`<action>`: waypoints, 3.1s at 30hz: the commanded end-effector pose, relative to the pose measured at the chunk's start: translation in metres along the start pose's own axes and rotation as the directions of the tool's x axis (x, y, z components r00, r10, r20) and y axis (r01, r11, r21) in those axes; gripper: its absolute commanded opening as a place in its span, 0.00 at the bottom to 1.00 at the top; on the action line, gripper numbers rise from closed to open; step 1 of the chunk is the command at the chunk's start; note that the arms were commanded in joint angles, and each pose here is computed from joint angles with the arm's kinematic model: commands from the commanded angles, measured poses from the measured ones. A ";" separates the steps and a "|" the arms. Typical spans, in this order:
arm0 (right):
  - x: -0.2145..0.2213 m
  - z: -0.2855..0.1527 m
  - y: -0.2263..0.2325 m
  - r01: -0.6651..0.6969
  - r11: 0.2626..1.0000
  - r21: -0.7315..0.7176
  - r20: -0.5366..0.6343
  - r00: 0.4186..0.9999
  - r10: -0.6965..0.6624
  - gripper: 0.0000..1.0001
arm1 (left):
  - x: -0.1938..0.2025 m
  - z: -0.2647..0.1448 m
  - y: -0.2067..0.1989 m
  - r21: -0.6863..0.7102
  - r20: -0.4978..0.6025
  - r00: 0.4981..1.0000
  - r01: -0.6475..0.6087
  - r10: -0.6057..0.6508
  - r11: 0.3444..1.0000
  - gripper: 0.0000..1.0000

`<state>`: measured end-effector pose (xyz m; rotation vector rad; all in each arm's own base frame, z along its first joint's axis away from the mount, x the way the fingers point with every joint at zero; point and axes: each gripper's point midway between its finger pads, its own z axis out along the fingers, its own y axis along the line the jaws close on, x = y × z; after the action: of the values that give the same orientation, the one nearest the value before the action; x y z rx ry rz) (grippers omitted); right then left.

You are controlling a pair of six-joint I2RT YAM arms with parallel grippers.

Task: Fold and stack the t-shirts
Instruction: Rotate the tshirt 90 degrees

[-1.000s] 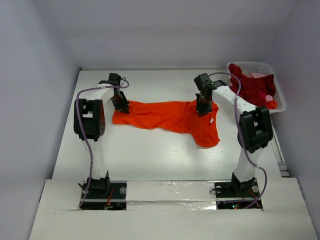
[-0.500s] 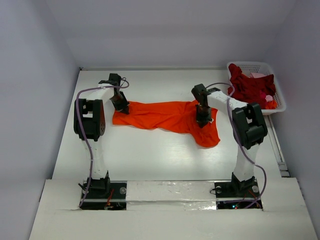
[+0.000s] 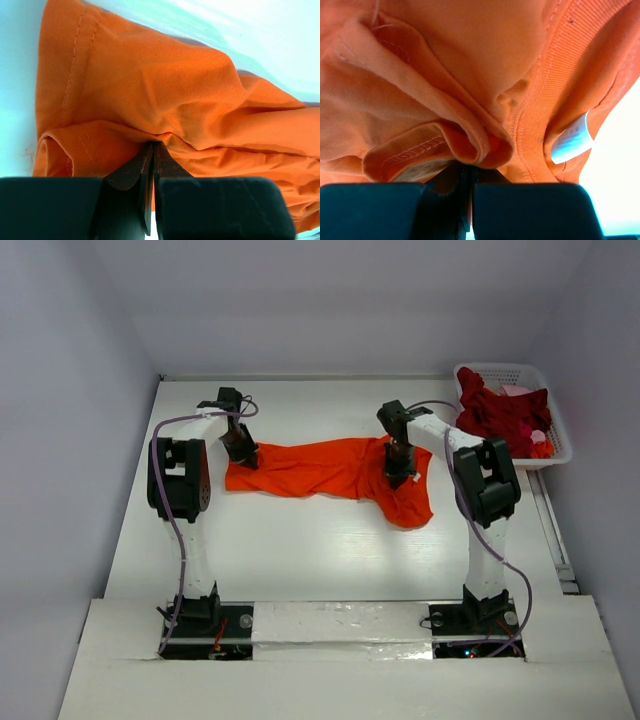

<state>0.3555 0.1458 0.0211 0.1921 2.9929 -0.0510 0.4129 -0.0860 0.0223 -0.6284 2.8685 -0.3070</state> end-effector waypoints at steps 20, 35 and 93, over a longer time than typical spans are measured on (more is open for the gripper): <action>-0.050 -0.006 0.031 0.021 0.997 -0.069 0.074 0.997 -0.016 0.00 | 0.075 -0.015 0.040 -0.124 -0.140 0.990 0.002 -0.019 0.992 0.00; -0.075 -0.015 0.048 0.006 0.994 -0.107 0.103 0.995 0.005 0.00 | 0.148 0.000 0.024 -0.080 -0.253 0.966 -0.068 0.046 0.995 0.00; -0.131 -0.019 0.097 0.018 0.973 -0.232 0.153 0.988 0.018 0.00 | 0.288 -0.039 0.048 -0.041 -0.440 0.859 -0.311 0.262 0.950 0.00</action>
<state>0.4889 0.2208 0.0512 0.1539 2.8315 0.2382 0.1539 -0.1754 0.0143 -0.2090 3.2948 -0.3763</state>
